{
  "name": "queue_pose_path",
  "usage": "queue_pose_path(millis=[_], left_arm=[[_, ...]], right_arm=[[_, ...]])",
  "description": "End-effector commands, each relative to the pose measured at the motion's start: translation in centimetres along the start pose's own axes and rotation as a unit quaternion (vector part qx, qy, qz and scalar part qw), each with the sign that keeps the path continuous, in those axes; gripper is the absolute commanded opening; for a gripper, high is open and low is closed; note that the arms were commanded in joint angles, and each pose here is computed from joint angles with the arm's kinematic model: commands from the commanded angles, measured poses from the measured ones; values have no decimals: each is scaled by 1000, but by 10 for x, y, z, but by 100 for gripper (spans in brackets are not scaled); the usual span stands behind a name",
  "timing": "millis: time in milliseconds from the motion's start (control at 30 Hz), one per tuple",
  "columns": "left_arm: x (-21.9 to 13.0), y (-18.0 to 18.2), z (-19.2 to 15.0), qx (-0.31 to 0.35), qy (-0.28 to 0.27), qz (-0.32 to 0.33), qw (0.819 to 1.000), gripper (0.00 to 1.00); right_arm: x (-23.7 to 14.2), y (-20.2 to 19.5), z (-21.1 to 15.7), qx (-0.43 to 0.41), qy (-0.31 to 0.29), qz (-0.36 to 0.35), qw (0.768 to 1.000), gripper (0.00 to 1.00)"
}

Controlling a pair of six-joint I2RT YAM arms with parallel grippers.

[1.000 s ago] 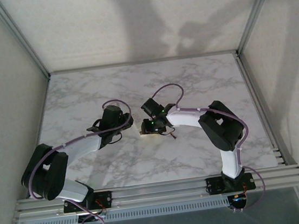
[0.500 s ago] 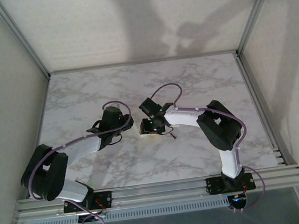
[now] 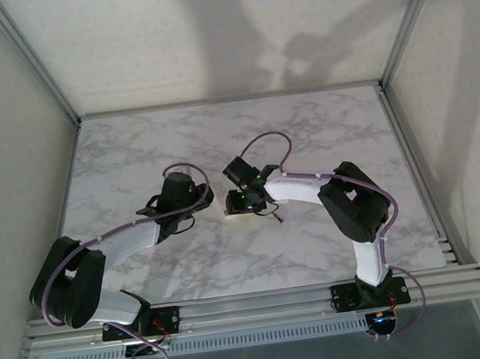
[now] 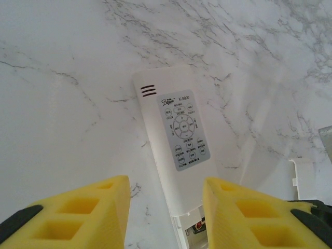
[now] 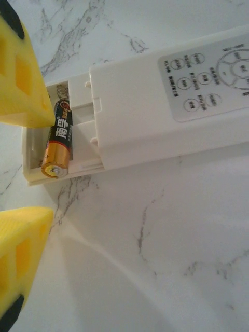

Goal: Load the batteries into the remote control

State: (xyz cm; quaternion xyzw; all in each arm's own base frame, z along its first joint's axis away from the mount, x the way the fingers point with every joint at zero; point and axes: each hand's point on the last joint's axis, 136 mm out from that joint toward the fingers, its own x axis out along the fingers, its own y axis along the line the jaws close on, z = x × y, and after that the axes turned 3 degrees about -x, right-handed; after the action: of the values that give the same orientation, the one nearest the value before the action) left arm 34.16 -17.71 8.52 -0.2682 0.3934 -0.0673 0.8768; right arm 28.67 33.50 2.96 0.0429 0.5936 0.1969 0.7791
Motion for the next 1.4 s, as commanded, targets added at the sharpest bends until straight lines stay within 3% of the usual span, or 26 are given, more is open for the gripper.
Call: queue_pose_path(millis=[0,833,1367], left_arm=[[-4,0,2,-9,-5,-11,1000,41],[-5,9,-10,-16,4,-10,1000,41],[-10,10,-9,-16,0,-11,1000,42]], right_arm=[[-13,2,13,-34,-30,-10,999,44],[10,17,-5,-54,-1,-2,999,42],[-19,16,12,-97,-30,-30,994,48]])
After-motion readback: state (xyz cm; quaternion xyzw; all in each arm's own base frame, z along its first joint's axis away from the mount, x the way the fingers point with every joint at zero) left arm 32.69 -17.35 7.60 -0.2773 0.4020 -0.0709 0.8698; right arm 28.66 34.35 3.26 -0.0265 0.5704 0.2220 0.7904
